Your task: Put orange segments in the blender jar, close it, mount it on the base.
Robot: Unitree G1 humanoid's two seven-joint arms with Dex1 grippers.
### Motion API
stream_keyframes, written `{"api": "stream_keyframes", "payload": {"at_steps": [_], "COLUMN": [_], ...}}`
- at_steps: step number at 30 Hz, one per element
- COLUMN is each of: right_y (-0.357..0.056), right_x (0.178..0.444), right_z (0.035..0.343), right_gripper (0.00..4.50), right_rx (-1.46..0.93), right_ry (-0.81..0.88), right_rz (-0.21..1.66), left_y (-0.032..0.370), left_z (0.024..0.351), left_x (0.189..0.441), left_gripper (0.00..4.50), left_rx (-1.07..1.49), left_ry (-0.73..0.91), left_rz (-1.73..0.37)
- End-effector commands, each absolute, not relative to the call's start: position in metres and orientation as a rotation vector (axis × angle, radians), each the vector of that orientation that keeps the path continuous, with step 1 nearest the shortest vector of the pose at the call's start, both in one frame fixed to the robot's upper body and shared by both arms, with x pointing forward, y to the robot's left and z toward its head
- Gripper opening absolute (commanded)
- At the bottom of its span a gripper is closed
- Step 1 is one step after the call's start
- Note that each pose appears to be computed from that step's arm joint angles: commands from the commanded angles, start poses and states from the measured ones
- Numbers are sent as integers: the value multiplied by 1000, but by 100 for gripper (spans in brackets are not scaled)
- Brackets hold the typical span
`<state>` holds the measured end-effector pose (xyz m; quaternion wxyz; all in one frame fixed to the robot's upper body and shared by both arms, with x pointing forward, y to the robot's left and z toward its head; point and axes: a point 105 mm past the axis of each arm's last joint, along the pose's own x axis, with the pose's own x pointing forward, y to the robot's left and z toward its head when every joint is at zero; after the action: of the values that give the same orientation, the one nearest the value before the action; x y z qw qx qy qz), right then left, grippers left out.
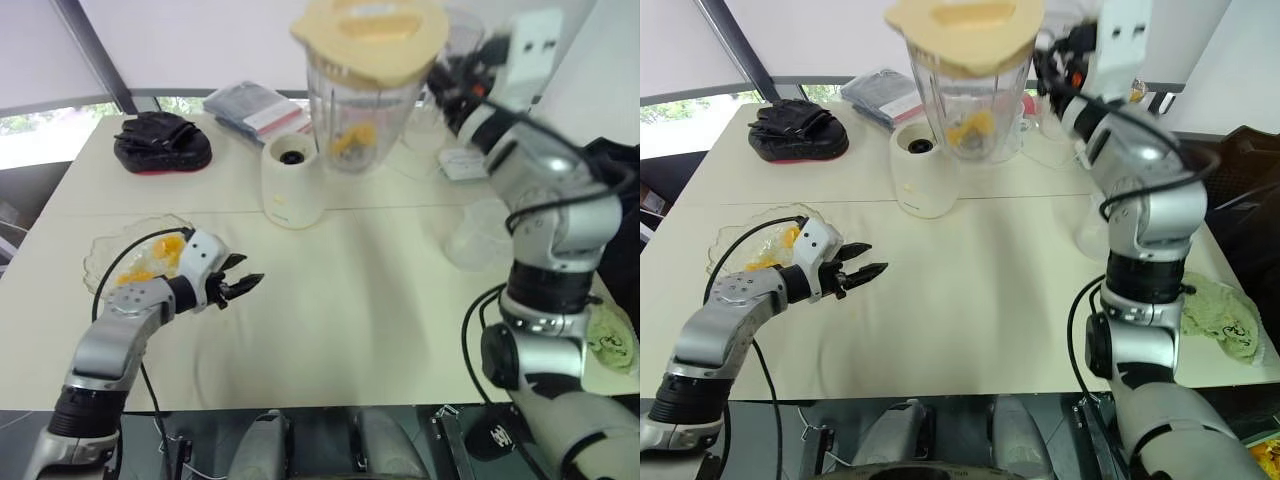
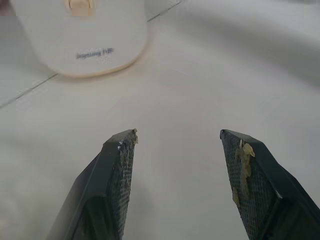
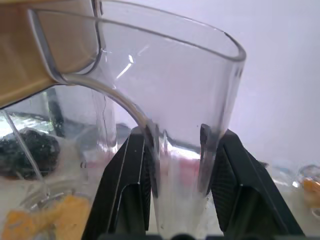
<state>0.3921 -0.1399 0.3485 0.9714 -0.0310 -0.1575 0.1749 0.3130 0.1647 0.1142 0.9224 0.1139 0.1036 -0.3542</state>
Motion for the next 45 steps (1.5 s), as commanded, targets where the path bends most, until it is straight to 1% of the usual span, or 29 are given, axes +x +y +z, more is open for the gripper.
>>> {"api": "stream_keyframes", "payload": {"at_steps": [1,4,6,10,14,19,24,28,36,45], "right_y": [-132,-119,-113,-88,-62,-46,-39,-37,-32,-29], "right_x": [400,416,425,443,453,459,464,470,475,480], "right_z": [382,391,392,393,393,391,384,369,346,319], "right_gripper": [114,114,114,114,114,114,114,114,114,114], "right_rx": [-64,-72,-69,-62,-44,-9,15,40,-1,35], "right_ry": [-380,-374,-370,-367,-368,-359,-342,-304,-260,-154], "right_rz": [383,399,404,431,450,441,412,358,332,291], "left_y": [162,161,159,160,163,168,171,171,170,170], "left_z": [137,148,152,155,154,155,155,156,156,153], "left_x": [313,312,310,303,295,291,290,290,288,286], "left_gripper": [279,279,279,279,279,279,279,279,279,279], "left_rx": [220,178,165,146,146,159,165,186,197,210], "left_ry": [99,27,2,-36,-35,-33,-25,-21,-14,-2], "left_rz": [-685,-642,-631,-592,-558,-512,-487,-489,-495,-498]}}
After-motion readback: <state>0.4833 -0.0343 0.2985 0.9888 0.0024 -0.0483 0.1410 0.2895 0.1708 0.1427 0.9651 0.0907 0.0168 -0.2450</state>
